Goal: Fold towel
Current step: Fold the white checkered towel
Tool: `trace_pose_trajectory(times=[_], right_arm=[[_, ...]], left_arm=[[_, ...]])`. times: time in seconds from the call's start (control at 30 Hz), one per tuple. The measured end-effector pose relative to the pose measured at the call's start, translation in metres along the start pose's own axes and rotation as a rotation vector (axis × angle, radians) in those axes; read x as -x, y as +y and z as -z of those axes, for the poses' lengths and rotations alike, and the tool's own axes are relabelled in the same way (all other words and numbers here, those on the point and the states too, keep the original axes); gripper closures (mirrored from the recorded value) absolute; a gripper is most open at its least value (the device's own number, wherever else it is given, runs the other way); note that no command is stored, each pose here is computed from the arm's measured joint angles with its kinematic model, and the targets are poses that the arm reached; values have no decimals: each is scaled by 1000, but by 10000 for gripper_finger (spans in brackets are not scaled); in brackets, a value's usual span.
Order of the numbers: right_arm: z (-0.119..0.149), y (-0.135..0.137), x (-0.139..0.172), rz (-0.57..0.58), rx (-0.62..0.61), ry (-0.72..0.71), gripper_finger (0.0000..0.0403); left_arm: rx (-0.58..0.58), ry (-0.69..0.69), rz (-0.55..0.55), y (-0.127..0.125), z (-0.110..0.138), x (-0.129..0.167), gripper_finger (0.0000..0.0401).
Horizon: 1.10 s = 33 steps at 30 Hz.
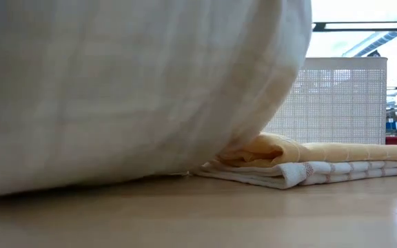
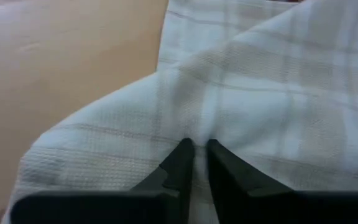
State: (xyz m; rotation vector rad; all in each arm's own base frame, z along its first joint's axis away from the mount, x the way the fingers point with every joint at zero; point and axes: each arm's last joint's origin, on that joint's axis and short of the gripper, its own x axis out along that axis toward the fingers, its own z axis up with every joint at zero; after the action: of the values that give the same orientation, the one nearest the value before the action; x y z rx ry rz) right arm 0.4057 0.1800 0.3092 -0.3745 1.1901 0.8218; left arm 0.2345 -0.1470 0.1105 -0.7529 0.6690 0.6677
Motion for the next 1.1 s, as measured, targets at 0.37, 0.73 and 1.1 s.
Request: trace_pose_trajectory(times=[0.37, 0.73, 1.1], right_arm=[[8, -3, 35, 67, -38, -55, 400], [11, -21, 21, 69, -30, -33, 400], [17, -44, 20, 104, -34, -73, 400]], left_arm=[[-87, 49, 113, -62, 11, -10, 390], [-60, -181, 179, -97, 9, 13, 399], [78, -162, 174, -94, 9, 21, 400]])
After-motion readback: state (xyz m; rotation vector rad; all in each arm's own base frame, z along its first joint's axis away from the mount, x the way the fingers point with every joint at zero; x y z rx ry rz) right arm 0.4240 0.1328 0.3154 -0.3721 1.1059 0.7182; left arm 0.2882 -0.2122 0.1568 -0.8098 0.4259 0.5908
